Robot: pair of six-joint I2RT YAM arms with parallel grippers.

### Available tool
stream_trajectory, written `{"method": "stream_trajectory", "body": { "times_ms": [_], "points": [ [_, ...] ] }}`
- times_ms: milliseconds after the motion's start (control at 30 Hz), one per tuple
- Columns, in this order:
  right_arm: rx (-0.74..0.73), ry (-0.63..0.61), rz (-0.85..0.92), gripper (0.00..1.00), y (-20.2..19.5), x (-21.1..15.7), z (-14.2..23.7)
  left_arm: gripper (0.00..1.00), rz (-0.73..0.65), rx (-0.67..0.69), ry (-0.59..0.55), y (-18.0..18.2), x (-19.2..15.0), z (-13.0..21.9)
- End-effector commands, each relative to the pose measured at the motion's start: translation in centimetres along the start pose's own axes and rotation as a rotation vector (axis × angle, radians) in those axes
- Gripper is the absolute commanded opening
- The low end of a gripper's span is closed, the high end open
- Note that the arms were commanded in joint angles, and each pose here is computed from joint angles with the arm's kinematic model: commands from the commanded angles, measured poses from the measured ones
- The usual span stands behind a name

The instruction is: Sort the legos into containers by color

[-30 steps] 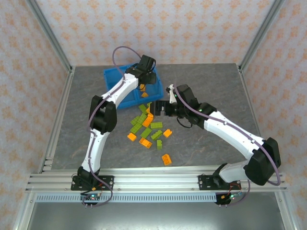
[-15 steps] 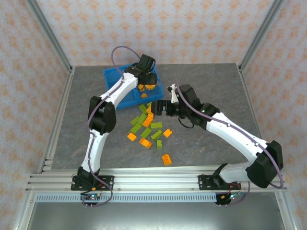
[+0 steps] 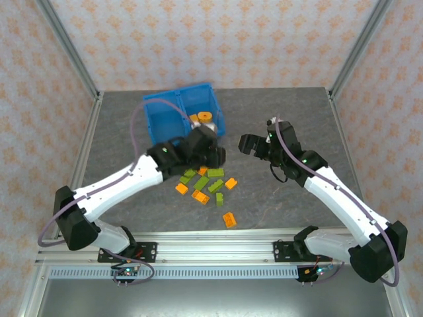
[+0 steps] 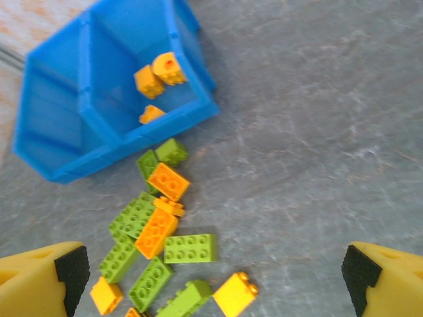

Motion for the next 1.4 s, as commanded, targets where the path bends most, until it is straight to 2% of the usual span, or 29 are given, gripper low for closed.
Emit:
{"method": "stream_trajectory", "body": {
  "times_ms": [0, 100, 300, 500, 600, 667, 833, 1000, 1067, 1233, 1367],
  "points": [
    [-0.084, 0.009, 0.019, 0.99, -1.3, -0.1, 0.9, 0.47, 0.125, 0.160, 0.114, 1.3, -5.1, -2.2],
    [-0.096, 0.015, 0.028, 0.99, -1.7, -0.1, 1.1, 0.54, 0.140, 0.132, 0.153, 0.2, -7.9, -3.4],
    [-0.127, 0.033, 0.026, 0.99, -2.5, -0.9, 1.2, 0.57, 0.115, 0.141, 0.227, -0.8, -10.1, -6.9],
    [-0.129, 0.012, 0.026, 0.99, -2.7, -1.0, 1.8, 0.56, 0.078, 0.252, 0.251, 0.2, -11.2, -8.9],
    [-0.114, 0.026, 0.026, 0.99, -2.6, -1.1, 1.7, 0.51, 0.061, 0.285, 0.261, 0.7, -11.8, -9.8],
    [-0.105, 0.046, 0.037, 0.99, -2.6, -1.4, 1.8, 0.43, 0.056, 0.295, 0.276, 0.8, -12.2, -10.3],
    [-0.141, 0.092, 0.107, 0.99, -3.2, -1.9, 3.5, 0.27, 0.076, 0.252, 0.263, 0.7, -12.2, -10.3],
    [0.003, 0.238, 0.156, 0.99, -1.8, -2.6, 6.1, 0.22, 0.079, 0.239, 0.195, 0.8, -9.9, -8.9],
    [0.045, 0.261, 0.166, 0.99, -1.5, -2.8, 7.0, 0.22, 0.084, 0.236, 0.158, 1.4, -8.4, -8.1],
    [0.185, 0.303, 0.160, 0.99, -0.4, -3.1, 7.7, 0.22, 0.075, 0.262, 0.029, 3.7, -2.8, -4.9],
    [0.209, 0.283, 0.135, 0.99, -0.1, -2.9, 7.0, 0.23, 0.108, 0.278, -0.075, 6.4, 2.4, -2.1]
  ]
}}
Point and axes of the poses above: each hand's point on the last joint's axis, 136 mm out from that joint toward the fingers, its own z axis back along the fingers, its own y axis along the line the jaws close on, x = y × z, the point moved 9 cm from there along z, back along the fingers, and after that the axes turned 4 degrees about -z, right-handed, at the moved point
